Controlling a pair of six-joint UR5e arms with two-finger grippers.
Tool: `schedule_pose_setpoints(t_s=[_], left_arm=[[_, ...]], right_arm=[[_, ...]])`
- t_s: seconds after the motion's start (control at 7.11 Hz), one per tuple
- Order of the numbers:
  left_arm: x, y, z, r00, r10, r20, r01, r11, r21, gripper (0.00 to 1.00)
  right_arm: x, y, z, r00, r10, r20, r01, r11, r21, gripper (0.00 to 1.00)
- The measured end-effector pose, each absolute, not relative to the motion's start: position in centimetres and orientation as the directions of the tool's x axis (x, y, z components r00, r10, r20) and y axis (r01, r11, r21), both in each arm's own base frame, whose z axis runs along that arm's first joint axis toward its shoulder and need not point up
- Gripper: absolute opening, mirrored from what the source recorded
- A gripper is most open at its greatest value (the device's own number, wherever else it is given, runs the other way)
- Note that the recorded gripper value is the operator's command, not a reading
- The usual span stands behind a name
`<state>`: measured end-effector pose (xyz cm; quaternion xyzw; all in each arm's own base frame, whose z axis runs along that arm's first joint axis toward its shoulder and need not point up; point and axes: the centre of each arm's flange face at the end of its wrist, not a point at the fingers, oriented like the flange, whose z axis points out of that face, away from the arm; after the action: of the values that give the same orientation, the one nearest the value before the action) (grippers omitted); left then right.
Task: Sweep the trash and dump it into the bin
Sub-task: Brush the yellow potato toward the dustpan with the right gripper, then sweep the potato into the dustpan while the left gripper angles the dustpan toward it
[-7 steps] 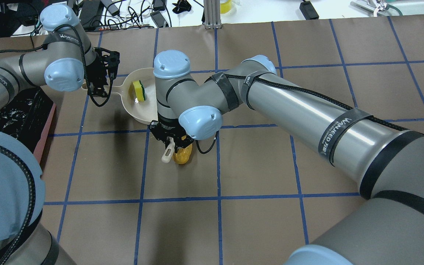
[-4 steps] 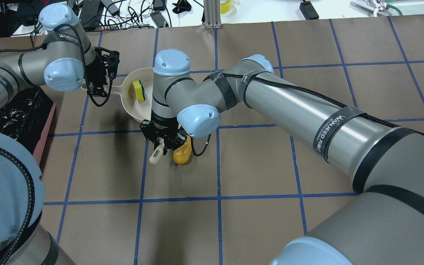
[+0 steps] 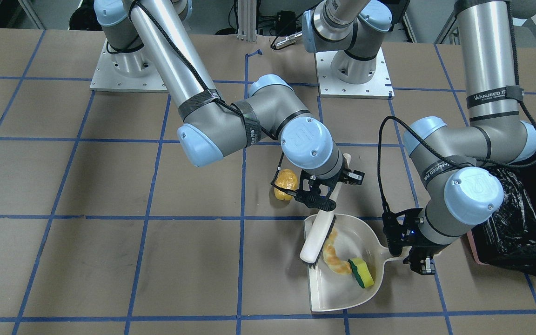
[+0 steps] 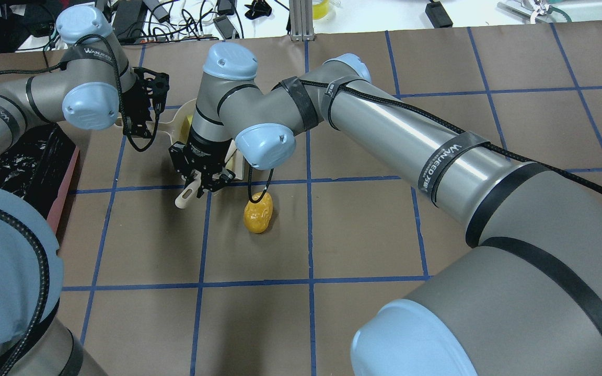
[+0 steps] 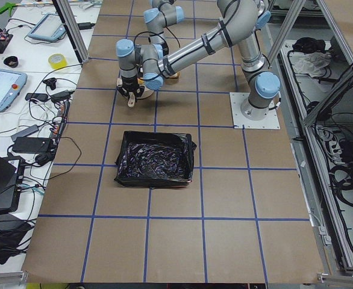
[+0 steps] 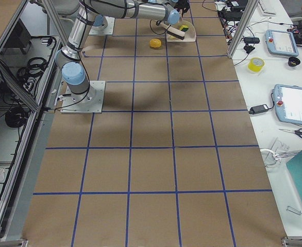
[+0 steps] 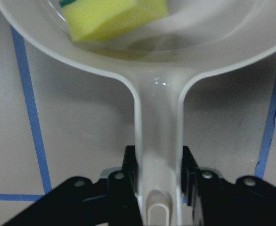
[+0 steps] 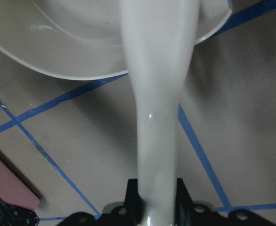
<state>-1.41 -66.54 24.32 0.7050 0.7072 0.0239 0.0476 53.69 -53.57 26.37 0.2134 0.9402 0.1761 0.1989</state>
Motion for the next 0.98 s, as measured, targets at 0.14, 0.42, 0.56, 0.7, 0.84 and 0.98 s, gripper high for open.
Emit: schedule_pose_setpoints(t_s=[0.14, 0.42, 0.56, 0.7, 0.84, 0.98], left_arm=[[-1.4, -66.5, 24.4, -0.001, 0.999, -0.034, 0.995, 0.005, 0.102, 0.0], [-1.5, -66.5, 24.6, -0.001, 0.999, -0.036, 0.995, 0.004, 0.102, 0.0], [-1.4, -66.5, 24.7, 0.001, 0.999, -0.037, 0.995, 0.003, 0.102, 0.0], [-1.3, -66.1, 24.8, 0.011, 0.999, -0.036, 0.995, -0.008, 0.102, 0.0], [-1.2, -65.3, 25.2, 0.026, 0.999, -0.032, 0.995, -0.023, 0.102, 0.0], [-1.3, -63.7, 25.7, 0.036, 0.999, -0.027, 0.994, -0.033, 0.102, 0.0]], right_arm=[[54.3, -53.8, 27.5, -0.813, 0.485, -0.323, 0.329, 0.84, 0.432, 0.0], [55.0, -53.3, 28.8, -0.805, 0.505, -0.311, 0.349, 0.827, 0.441, 0.0], [54.5, -52.7, 29.6, -0.82, 0.508, -0.265, 0.374, 0.825, 0.424, 0.0], [53.5, -52.0, 30.5, -0.838, 0.506, -0.204, 0.401, 0.825, 0.399, 0.0], [52.3, -51.1, 31.3, -0.852, 0.501, -0.15, 0.422, 0.828, 0.369, 0.0], [51.1, -50.0, 32.2, -0.862, 0.496, -0.108, 0.438, 0.834, 0.336, 0.0]])
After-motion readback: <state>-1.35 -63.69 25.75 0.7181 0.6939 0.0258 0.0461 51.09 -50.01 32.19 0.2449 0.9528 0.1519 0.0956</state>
